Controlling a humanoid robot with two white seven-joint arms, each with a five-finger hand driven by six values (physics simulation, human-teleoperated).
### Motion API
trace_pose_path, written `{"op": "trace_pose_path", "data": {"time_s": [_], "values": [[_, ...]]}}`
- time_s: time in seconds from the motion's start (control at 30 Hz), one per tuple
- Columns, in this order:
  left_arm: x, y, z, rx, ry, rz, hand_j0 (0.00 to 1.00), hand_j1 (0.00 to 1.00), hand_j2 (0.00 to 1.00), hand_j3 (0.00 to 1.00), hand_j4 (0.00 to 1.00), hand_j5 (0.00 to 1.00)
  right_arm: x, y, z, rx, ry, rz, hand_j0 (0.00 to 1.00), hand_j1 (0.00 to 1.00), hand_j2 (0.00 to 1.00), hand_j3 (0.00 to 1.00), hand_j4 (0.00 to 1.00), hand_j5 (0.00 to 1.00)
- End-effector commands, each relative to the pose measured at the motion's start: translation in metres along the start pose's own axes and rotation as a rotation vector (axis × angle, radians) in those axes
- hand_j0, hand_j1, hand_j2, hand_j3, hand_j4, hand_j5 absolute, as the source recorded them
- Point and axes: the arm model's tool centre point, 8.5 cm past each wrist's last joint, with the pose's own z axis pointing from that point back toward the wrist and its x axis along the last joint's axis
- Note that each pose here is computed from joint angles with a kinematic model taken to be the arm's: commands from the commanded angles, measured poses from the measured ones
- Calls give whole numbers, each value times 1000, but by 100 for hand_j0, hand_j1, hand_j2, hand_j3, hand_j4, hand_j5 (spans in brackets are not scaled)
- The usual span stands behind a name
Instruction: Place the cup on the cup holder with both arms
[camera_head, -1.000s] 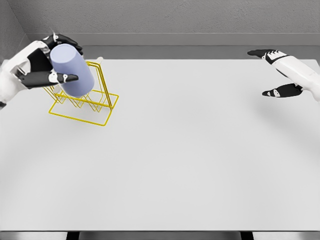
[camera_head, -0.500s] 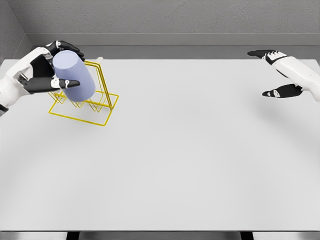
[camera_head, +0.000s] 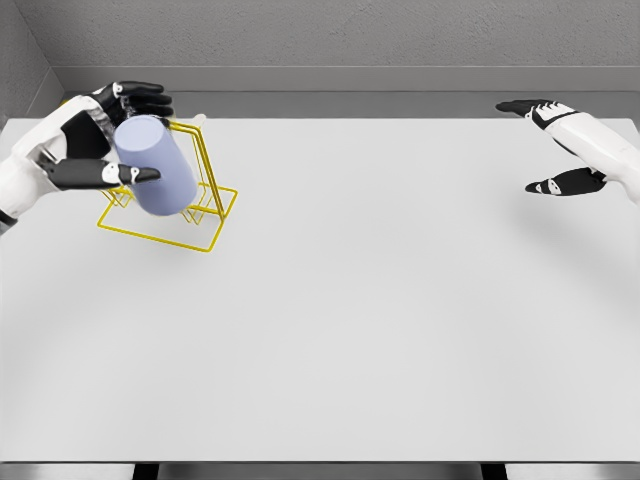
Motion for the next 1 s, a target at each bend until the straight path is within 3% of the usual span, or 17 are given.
{"op": "trace_pose_path", "data": {"time_s": [0.0,0.4,0.53,0.63,0.83,0.97], "values": [[1,1,1,0,-3,2,100,100,100,100,100,100,-1,-1,1,-5,3,-5,100,100,100,100,100,100],[11,-2,1,-14,-22,-10,100,100,100,100,100,100,-1,-1,1,-4,3,-3,100,100,100,100,100,100],[31,-7,5,-53,-32,-73,100,100,100,100,100,100,-1,-1,1,-5,3,-5,100,100,100,100,100,100],[43,-16,14,-84,-118,-147,100,100,100,100,100,100,-1,-1,1,-4,3,-3,100,100,100,100,100,100],[27,-37,24,-154,-154,-185,100,100,100,100,100,100,-1,-1,1,-5,3,-5,100,100,100,100,100,100],[13,-53,21,-199,-148,-159,100,100,100,100,100,100,-1,-1,1,-5,3,-5,100,100,100,100,100,100]]}}
